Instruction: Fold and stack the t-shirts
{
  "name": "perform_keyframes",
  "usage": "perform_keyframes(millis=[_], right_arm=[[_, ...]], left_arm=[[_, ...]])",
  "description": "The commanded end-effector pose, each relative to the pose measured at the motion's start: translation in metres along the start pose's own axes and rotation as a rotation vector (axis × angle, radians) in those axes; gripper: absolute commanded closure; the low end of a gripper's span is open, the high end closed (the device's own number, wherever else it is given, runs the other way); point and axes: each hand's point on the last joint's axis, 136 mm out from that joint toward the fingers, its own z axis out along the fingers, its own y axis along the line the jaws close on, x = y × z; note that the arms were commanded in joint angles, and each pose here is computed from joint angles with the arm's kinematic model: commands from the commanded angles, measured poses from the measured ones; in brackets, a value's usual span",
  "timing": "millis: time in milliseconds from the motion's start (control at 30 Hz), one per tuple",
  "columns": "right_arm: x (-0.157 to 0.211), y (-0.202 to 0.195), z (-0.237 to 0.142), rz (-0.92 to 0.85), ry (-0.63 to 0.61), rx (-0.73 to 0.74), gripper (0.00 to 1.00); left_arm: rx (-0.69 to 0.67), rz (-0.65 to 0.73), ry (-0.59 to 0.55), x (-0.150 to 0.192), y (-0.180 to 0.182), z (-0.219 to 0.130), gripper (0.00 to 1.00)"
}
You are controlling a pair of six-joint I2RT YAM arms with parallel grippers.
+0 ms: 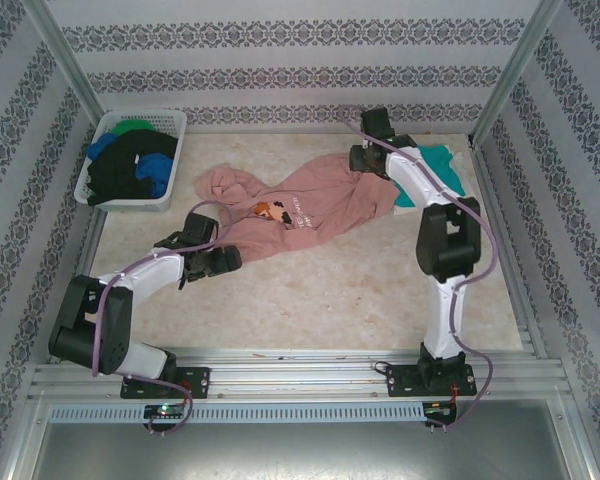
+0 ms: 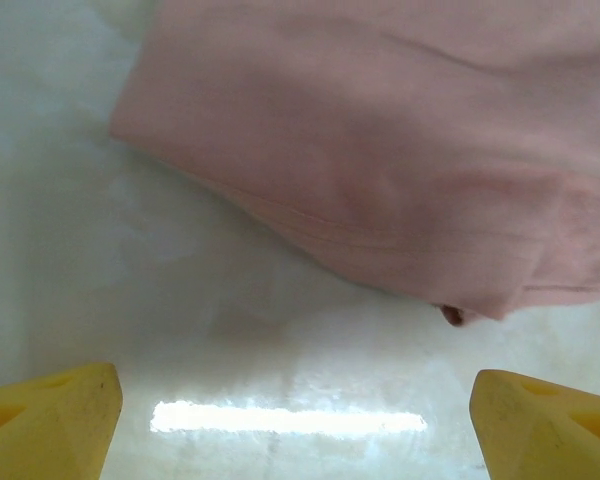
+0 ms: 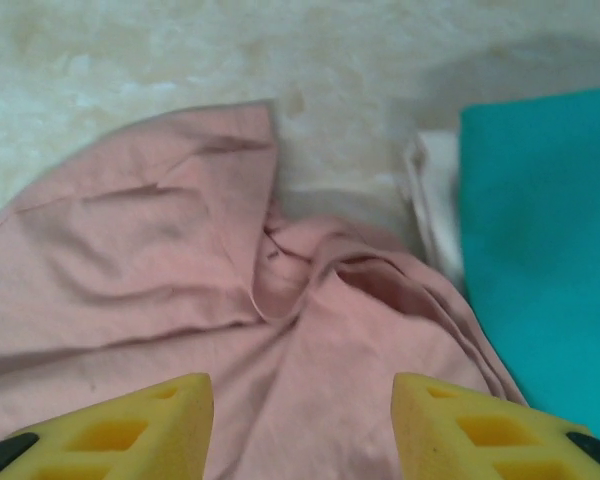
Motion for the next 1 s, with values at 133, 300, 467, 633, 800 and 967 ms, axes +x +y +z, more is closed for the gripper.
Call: perform_keyframes(millis=[133, 300, 467, 633, 800, 967], right_arm=[[0.010, -0.003, 0.047, -0.118, 0.129, 0.071, 0.52], [0.017, -0.012, 0.063, -0.136, 0.170, 0.134, 0.55], [0.027, -0.019, 0.066, -0.134, 0.200, 0.171, 0.56], [0.031, -0.026, 0.067, -0.152, 0.207, 0.210, 0.60], [0.026, -0.031, 0.068, -0.137, 0.196, 0.228, 0.66], [0.022, -0.030, 0.073, -0.130, 0.196, 0.217, 0.67]], left_arm=[[0.056, -0.108, -0.050, -0.020, 0.004, 0.006, 0.10], [0.055, -0.137, -0.043, -0.023, 0.010, 0.010, 0.13], [0.069, -0.141, -0.045, -0.028, 0.010, 0.012, 0.21], [0.079, -0.134, -0.037, -0.029, 0.008, 0.015, 0.28], [0.075, -0.135, -0.030, -0.028, 0.010, 0.017, 0.30], [0.075, -0.144, -0.034, -0.027, 0.013, 0.015, 0.31]])
